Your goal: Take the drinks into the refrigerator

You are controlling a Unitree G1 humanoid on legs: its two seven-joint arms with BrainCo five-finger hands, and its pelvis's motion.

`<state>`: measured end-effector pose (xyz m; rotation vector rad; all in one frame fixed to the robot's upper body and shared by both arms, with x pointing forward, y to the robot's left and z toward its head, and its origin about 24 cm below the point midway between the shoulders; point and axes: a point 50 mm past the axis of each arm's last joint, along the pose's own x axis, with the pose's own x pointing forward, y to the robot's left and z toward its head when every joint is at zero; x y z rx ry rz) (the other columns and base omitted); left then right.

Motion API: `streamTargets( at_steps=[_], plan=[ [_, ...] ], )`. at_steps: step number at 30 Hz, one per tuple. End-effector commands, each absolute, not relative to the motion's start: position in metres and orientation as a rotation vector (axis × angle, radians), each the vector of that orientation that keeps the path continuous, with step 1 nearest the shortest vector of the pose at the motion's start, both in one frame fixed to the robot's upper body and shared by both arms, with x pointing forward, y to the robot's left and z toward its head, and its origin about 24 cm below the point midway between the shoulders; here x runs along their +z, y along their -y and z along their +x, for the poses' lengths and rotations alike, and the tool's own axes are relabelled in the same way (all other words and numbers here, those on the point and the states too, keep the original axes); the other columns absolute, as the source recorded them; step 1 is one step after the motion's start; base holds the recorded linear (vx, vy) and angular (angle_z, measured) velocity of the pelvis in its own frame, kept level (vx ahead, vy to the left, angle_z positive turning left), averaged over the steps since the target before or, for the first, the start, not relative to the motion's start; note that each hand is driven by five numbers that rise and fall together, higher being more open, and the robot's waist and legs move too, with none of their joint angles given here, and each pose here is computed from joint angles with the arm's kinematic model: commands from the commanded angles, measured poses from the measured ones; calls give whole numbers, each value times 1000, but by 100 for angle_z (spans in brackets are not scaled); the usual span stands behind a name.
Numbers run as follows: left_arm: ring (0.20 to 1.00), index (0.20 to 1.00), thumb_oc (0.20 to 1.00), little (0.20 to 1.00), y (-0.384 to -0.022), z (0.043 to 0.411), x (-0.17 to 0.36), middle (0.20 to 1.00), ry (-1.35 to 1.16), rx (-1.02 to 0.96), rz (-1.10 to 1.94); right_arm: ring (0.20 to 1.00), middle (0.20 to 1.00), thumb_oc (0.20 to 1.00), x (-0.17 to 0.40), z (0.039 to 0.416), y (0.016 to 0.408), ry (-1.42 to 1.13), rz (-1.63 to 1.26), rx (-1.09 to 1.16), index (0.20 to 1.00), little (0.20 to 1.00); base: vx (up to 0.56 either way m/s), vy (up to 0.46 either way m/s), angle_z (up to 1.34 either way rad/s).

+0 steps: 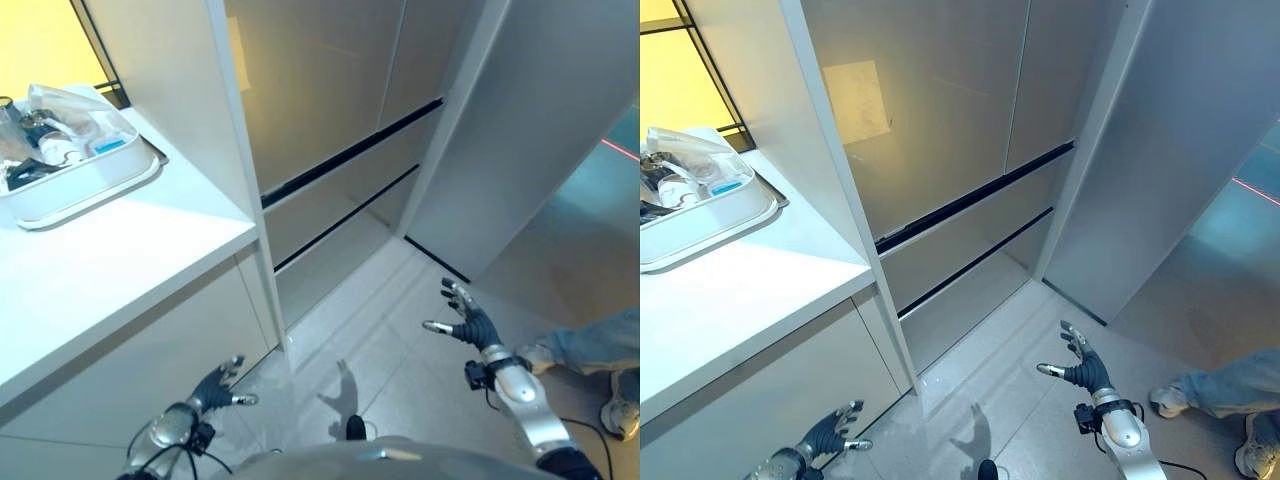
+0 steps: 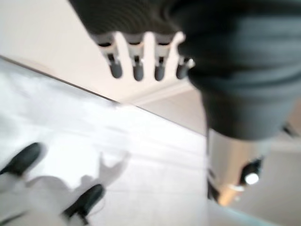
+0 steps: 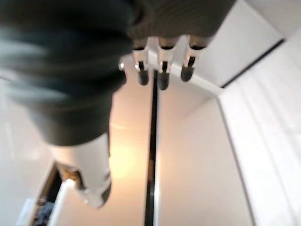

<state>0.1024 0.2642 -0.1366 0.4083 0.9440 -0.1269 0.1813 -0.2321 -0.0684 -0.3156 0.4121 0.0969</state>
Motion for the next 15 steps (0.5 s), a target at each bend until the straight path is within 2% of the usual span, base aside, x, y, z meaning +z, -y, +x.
streamTargets(
  at_steps=[1,2,6,7,9,10,15],
  plan=[
    [1000,1000,1000,1000,-269,116,-137,1000,-947,35,375,1000,1000,1000,-73,191,227,-437,-309,132,1000,1000,-32,-26,5],
    [1000,1000,1000,1000,-266,105,-142,1000,-985,120,283,1000,1000,1000,-102,171,232,-612,-256,63,1000,1000,-20,-16,3],
    [1000,1000,1000,1000,-261,92,-149,1000,-1043,193,174,1000,1000,1000,-122,153,230,-747,-197,17,1000,1000,5,-15,13],
    [1000,1000,1000,1000,-259,84,-153,1000,-1081,227,115,1000,1000,1000,-147,121,227,-956,-125,-30,1000,1000,11,-8,29],
    [1000,1000,1000,1000,-255,82,-155,1000,-1097,226,93,1000,1000,1000,-151,115,227,-995,-100,-45,1000,1000,25,-5,25],
    [1000,1000,1000,1000,-249,78,-159,1000,-1130,197,97,1000,1000,1000,-161,91,226,-1122,-65,-85,1000,1000,35,2,17],
    [1000,1000,1000,1000,-246,79,-159,1000,-1128,195,94,1000,1000,1000,-163,86,224,-1141,-5,-132,1000,1000,25,1,21]
  ],
)
